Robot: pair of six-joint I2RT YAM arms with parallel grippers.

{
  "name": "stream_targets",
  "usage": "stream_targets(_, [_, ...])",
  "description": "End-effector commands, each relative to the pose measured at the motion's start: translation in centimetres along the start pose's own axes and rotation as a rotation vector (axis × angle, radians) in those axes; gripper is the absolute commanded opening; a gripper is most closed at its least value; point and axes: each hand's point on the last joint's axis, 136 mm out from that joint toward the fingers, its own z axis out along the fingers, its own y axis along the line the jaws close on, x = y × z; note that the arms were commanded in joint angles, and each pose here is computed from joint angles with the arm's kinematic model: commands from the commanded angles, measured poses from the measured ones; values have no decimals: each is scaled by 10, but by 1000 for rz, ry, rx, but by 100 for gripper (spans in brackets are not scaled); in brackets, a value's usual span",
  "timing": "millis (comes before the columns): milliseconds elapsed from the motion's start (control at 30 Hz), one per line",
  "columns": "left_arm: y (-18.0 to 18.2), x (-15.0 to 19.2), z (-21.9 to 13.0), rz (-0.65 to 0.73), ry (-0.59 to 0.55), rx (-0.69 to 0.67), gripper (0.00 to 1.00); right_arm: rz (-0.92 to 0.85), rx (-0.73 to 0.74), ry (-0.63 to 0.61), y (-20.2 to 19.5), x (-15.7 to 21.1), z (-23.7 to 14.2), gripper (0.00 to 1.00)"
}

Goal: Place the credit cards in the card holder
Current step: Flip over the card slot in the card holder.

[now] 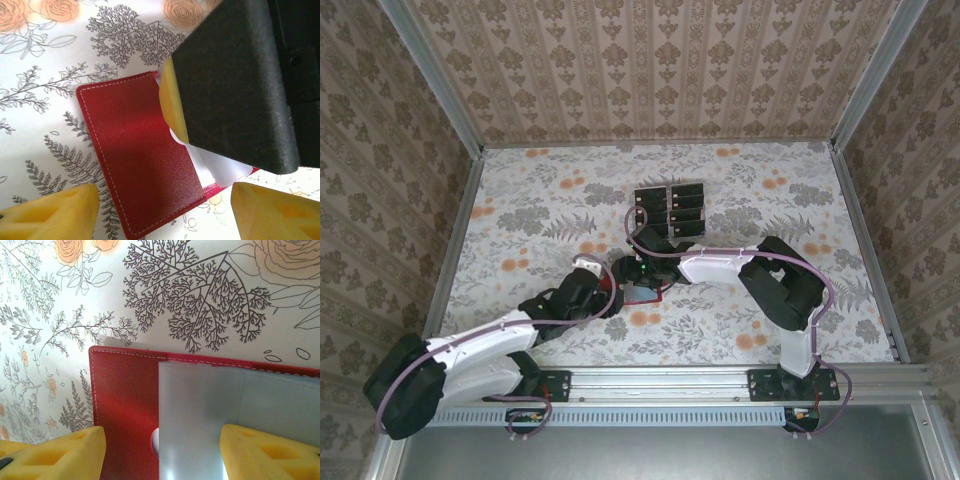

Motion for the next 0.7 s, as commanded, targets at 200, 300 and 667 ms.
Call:
stream_targets(200, [-25,-19,12,15,-38,32,72,36,49,79,-22,23,14,65])
stream_targets(300, [-28,-19,16,20,-36,35,73,38,50,79,-24,24,13,65])
stream_targets(667, [-15,-6,31,23,5,-62,72,39,30,75,-19,22,9,65])
